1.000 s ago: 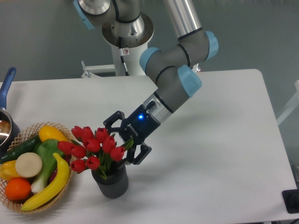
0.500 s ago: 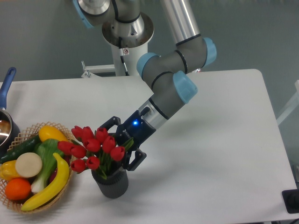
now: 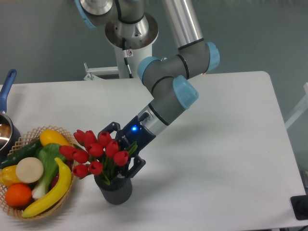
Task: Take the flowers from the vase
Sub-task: 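Close the gripper on the tulip stems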
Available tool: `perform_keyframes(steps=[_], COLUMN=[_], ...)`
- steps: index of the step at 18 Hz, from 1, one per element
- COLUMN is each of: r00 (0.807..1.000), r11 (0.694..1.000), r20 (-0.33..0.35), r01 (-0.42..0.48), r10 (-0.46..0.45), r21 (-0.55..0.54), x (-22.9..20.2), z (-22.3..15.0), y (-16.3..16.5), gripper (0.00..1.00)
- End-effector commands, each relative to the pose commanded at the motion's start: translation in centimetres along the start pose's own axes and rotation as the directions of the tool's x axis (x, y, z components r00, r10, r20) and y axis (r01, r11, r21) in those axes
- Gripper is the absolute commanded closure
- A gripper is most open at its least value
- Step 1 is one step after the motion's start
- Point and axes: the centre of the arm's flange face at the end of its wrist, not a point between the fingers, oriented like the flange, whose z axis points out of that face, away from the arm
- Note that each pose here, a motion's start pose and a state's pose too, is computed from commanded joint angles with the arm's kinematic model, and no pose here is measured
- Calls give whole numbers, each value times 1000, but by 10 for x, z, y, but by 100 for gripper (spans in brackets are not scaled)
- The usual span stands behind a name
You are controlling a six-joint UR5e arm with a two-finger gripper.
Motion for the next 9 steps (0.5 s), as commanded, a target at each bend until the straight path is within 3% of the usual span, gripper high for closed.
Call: perform_keyframes(steps=[4,5,9], r00=[1000,1000,1000], r11=[1000,1000,1000], r20=[-1,-3,-3], r01=[1,7,6], r10=[-1,-7,-6], r21=[0,1,10], x=[1,3,2], z=[0,1,0], y=[0,2,1], gripper=[41,50,50])
